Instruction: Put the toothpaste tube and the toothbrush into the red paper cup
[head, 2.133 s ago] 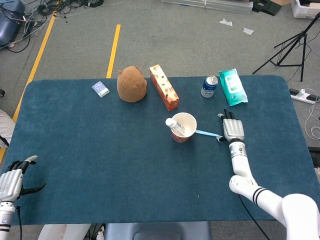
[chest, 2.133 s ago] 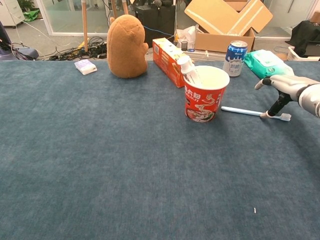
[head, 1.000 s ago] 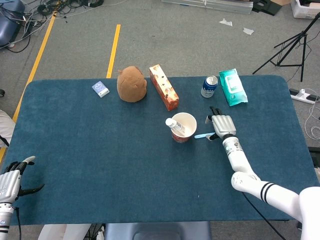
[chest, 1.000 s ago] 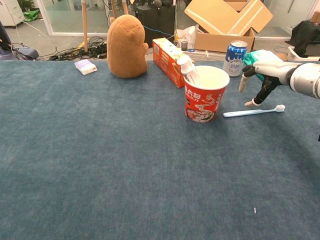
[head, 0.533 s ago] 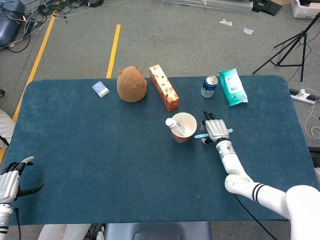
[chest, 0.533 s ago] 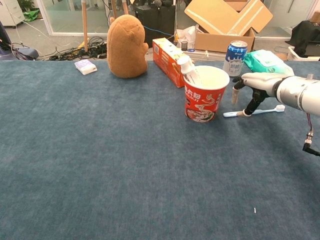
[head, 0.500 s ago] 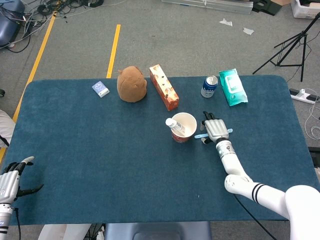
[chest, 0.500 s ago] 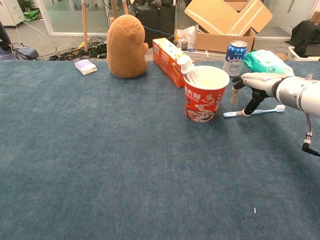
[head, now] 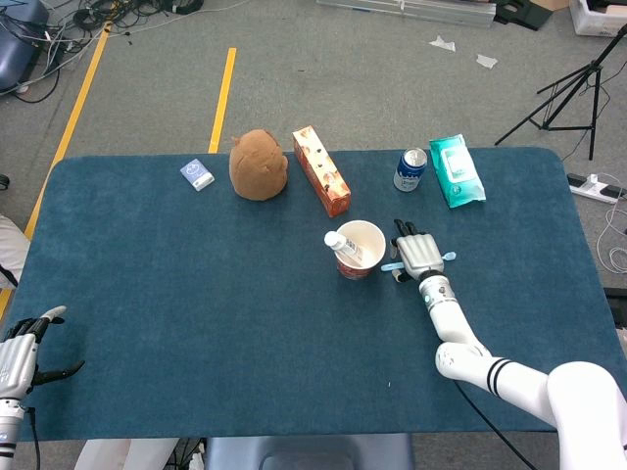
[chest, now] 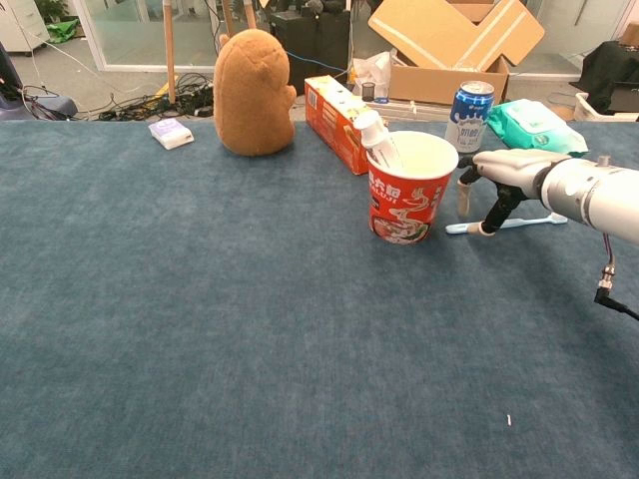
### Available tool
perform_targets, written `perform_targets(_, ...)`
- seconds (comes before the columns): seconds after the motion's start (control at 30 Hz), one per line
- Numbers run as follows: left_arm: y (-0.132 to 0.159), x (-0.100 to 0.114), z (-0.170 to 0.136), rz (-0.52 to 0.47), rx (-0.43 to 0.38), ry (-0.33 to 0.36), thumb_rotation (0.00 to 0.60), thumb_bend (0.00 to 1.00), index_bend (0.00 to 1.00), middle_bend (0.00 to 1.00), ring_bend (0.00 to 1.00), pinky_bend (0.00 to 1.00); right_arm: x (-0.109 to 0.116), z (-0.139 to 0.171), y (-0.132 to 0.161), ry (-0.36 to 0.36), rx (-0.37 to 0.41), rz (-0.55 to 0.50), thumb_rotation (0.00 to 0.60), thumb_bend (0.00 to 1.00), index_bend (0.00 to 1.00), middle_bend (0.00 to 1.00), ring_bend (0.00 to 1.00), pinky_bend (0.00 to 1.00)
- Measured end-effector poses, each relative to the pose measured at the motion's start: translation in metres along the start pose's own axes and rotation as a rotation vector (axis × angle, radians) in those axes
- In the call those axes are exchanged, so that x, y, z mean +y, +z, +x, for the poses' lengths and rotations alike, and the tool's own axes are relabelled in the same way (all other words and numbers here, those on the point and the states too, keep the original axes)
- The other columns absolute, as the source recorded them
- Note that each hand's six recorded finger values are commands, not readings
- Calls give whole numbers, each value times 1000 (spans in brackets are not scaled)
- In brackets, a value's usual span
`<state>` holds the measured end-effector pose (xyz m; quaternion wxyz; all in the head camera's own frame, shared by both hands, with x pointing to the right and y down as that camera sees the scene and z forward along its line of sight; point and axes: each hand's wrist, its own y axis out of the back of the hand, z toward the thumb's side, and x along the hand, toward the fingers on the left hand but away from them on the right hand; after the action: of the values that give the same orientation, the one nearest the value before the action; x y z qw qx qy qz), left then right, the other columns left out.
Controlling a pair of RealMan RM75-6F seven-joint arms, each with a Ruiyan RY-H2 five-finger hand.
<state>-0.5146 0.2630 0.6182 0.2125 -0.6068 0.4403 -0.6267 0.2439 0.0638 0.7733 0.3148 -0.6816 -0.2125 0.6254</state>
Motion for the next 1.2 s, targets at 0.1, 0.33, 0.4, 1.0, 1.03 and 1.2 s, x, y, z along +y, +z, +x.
perform_targets(0.1,0,0,0,0,0,1,600,26,168,292,217,147,-1,0,1,-2,3,11,600,208,482,9,0,283)
perform_targets(0.33,-1,-1,0,0,2,-1,600,27,168,293,217,148,-3,-1,2,-3,5,20,600,210,491,11,0,283)
perform_targets(0.4,-1,0,-1,-1,2,0,600,26,168,292,217,148,-3,-2,3,-3,5,24,600,211,493,12,0,283)
perform_targets(1.0,-3,-1,-1,-5,7,0,600,26,168,293,217,149,-8,-4,5,5,2,34,600,226,497,12,0,283)
perform_targets(1.03,-3,-1,-1,-5,7,0,600,26,168,293,217,149,-8,-4,5,5,2,34,600,229,498,12,0,283)
perform_targets(1.2,-3,-1,-1,-7,7,0,600,26,168,292,217,149,-8,-5,5,6,1,33,600,236,502,13,0,283)
